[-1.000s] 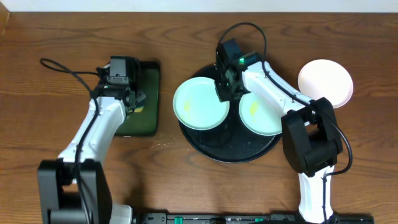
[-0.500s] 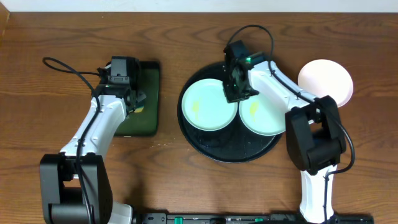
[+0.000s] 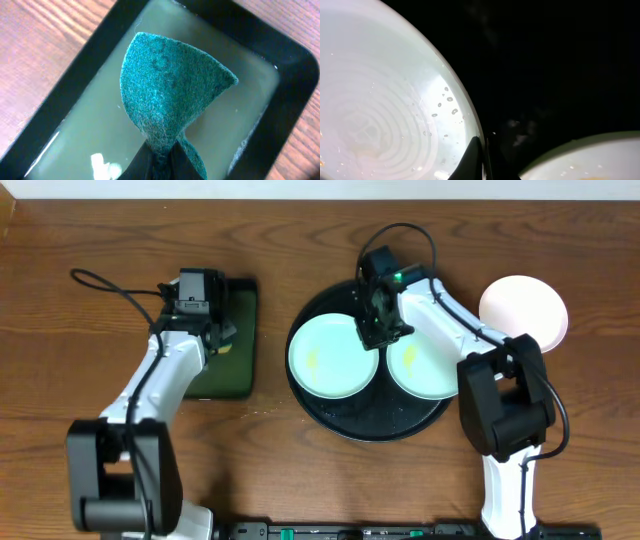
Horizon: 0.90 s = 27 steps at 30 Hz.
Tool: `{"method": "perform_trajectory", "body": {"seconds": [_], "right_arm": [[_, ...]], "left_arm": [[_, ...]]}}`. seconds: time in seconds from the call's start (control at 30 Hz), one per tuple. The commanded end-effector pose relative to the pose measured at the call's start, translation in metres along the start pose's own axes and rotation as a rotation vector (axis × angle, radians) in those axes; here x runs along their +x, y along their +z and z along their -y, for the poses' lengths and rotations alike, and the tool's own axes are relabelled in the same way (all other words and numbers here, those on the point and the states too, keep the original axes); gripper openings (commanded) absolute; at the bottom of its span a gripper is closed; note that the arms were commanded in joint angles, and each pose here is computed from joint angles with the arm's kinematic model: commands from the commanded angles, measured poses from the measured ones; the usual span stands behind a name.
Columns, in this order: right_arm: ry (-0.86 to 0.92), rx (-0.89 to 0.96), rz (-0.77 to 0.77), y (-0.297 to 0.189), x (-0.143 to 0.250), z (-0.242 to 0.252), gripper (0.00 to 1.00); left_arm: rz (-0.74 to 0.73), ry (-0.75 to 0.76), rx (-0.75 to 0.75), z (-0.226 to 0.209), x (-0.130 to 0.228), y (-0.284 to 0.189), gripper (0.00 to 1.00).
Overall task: Clean dirty plates on tray and stack at the side
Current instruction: 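Dip the sponge into the water of the small tray with the left gripper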
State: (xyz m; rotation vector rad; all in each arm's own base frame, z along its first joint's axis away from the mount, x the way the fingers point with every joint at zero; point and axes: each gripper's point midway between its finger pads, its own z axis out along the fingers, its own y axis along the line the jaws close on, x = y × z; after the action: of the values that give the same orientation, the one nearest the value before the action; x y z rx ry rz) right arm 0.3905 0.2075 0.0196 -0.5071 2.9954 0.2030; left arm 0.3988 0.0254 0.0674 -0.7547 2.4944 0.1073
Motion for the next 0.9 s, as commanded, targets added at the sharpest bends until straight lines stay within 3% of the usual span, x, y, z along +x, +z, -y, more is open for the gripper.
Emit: {"method": "perform_trajectory", "body": {"seconds": [0.0,0.37,0.7,0.87], "right_arm": [[-0.044,-0.027,0.026,-0.01,-0.003,-0.016,0.01],[-0.039,-0.03,0.038,-0.009,-0.005,-0.02,0.01],[-0.04,-0.031,0.038,-0.009,-0.006,-0.02,0.01],[-0.046,-0.03,0.03,-0.007,-0.002,-0.023,0.01]], "left_arm": [[-0.06,0.022,-0.046,-0.008,0.019,0.027,0.08],[-0.113,0.047,-0.057,-0.007,0.036,0.053,0.08],[-0.016,0.016,0.082,0.015,0.002,0.008,0.07],[-0.09,-0.004,0.036,0.007,0.023,0.027,0.08]]}}
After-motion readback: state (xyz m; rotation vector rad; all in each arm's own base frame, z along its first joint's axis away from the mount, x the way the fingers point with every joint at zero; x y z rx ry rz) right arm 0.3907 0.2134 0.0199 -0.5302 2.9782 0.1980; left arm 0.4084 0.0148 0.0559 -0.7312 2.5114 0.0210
